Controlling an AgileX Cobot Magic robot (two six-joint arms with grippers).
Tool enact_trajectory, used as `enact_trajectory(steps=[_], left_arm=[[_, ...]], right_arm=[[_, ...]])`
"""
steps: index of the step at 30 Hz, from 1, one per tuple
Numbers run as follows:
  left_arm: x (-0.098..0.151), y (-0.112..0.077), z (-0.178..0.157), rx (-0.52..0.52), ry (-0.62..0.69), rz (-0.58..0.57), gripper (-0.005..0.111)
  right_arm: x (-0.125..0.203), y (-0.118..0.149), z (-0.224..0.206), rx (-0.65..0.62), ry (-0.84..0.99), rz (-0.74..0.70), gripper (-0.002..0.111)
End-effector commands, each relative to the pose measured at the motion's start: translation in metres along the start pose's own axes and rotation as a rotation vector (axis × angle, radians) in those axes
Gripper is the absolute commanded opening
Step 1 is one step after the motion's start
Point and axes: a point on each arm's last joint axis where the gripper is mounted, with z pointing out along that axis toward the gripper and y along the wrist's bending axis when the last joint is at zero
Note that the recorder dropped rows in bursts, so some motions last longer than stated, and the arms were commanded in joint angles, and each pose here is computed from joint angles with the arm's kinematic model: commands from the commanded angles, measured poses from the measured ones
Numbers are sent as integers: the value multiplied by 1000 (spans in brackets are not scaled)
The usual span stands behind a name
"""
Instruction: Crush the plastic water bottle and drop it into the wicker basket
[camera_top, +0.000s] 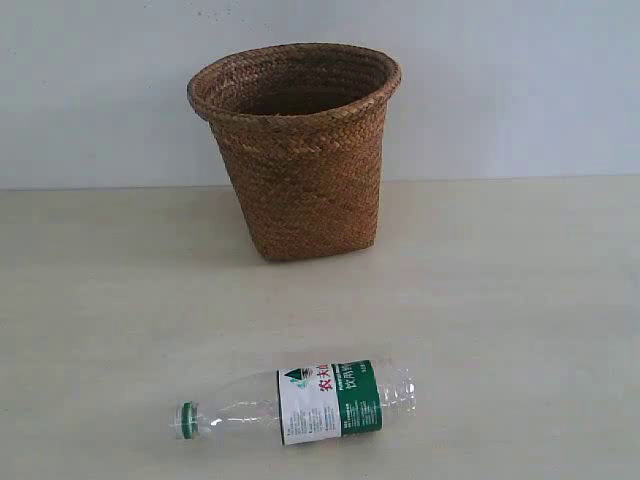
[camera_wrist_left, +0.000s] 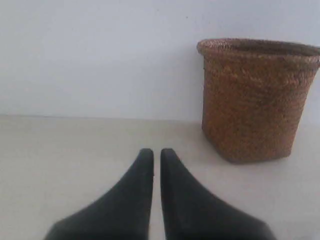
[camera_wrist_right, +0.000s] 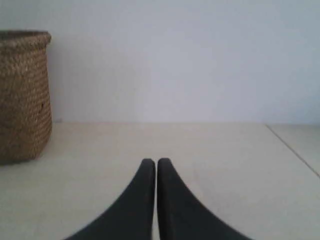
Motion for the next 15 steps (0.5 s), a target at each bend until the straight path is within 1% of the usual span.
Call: enact_trajectory(steps=[1,2,3,4,5,7,8,9,10,12,13,14,15], left_arm=[[-12,0,-1,10,-147,-141,4],[-16,0,-2,17,-189,-178,4],[-23,0,-3,29,-270,-214,4],[-27,0,-5,38,-314,-235,4],[-34,0,-7,57,-394,-281,4],[-41,-1,-9,69,-439,-280,4],[-51,-2,-12,77,-467,-280,4],[-58,-3,-14,80,-482,-280,4],[-72,-4,-14,84,-497,-277,4],[-94,-7,-9,83,-496,-265,4],[-101,-8,-6,81,-489,-262,4],[-113,-9,4,74,-453,-243,4],[-117,-10,8,72,-441,-235,4]], right_arm=[[-14,-1,-1,4,-151,57,0],[-16,-1,-2,1,-181,108,0],[-22,-1,-3,-6,-246,168,0],[-25,-1,-4,-10,-275,190,0],[-28,-2,-5,-14,-307,208,0],[-47,-2,-9,-19,-355,207,0],[-58,-2,-12,-21,-377,207,0],[-66,-2,-12,-21,-385,207,0],[-81,-2,-10,-21,-394,203,0],[-102,-3,-4,-17,-389,180,0],[-110,-3,-1,-16,-384,176,0],[-122,-3,8,-14,-363,168,0],[-127,-3,12,-14,-354,162,0]])
